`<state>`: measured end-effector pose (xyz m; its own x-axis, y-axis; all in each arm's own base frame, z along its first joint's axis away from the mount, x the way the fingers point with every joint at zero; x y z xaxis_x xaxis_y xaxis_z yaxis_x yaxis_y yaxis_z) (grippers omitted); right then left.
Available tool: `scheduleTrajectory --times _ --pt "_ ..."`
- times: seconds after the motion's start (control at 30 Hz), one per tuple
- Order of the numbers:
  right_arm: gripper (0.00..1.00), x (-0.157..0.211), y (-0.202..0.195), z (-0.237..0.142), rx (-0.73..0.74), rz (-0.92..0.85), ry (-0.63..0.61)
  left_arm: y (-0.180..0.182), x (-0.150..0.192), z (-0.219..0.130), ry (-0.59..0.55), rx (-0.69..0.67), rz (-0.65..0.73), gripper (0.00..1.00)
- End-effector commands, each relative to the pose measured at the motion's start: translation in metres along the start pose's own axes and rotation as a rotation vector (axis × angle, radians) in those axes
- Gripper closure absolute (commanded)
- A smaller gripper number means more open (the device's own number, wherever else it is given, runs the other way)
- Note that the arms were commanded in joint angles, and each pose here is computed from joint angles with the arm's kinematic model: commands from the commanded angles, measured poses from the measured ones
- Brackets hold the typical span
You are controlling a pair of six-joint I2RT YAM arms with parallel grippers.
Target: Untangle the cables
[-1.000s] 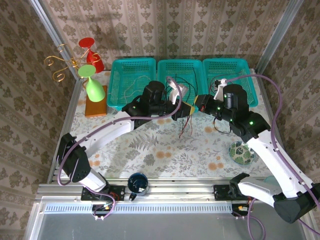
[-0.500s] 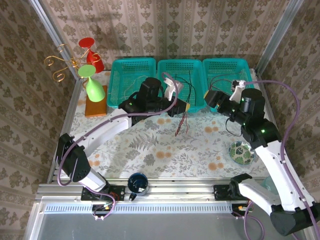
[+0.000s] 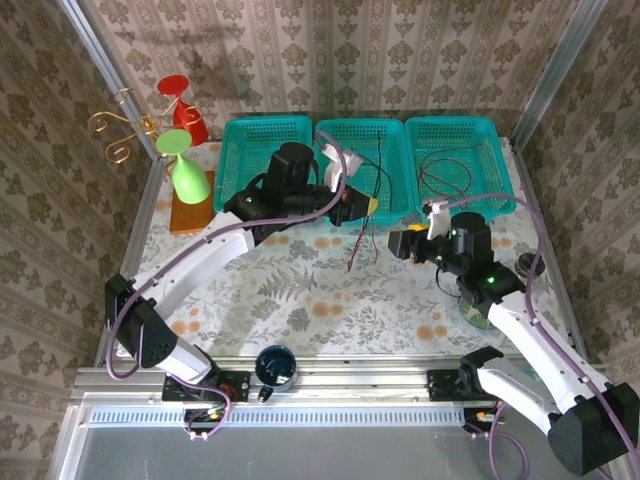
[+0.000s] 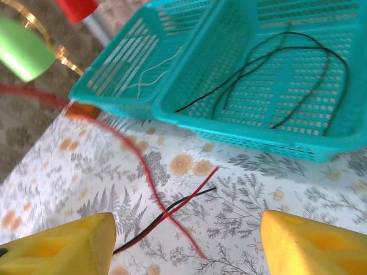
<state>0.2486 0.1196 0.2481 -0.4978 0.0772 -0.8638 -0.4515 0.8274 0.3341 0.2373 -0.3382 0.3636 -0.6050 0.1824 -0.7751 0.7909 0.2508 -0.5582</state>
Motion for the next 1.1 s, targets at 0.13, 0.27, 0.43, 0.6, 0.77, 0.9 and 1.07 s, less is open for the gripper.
scheduleTrajectory --times 0.13,0.27,0.43,0.6,0.77,0.9,1.07 --pt "0.29 -0.015 0.025 0.025 -0.119 -0.306 -0.109 -0.023 -0.013 -0.02 -0.016 0.048 0.043 1.0" --pt "0.3 -0.023 0.025 0.047 -0.134 -0.324 -0.127 -0.026 -0.015 -0.022 -0.012 0.046 0.047 1.0" --pt "0.52 -0.032 0.028 0.064 -0.167 -0.318 -0.089 -0.028 -0.016 -0.026 -0.015 0.043 0.057 1.0" --pt "0.96 -0.034 0.024 0.061 -0.112 -0.321 -0.091 -0.026 -0.018 -0.03 -0.023 0.025 0.057 1.0" --pt "1.0 -0.039 0.008 0.035 0.075 -0.292 -0.124 -0.017 -0.028 -0.05 -0.101 -0.069 0.078 1.0" --pt "1.0 -0.052 -0.019 0.004 0.36 -0.142 -0.128 -0.013 -0.036 -0.076 -0.223 -0.179 0.158 1.0" --pt "1.0 -0.07 -0.036 -0.032 0.548 -0.065 -0.121 0.006 -0.034 -0.106 -0.271 -0.307 0.153 1.0"
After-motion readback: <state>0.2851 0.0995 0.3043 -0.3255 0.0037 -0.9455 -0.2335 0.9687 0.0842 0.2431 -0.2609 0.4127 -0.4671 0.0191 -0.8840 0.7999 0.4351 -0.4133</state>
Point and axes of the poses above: each hand's point on the last joint's axis, 136 mm out from that joint toward the fingers, its own z axis out along the fingers, its own y axis along the line the jaws close on, x = y × z, the point moved 6 cm from there along -z, back along the fingers, and after that the axes turned 1 degree about -z, right-handed, at the moved point
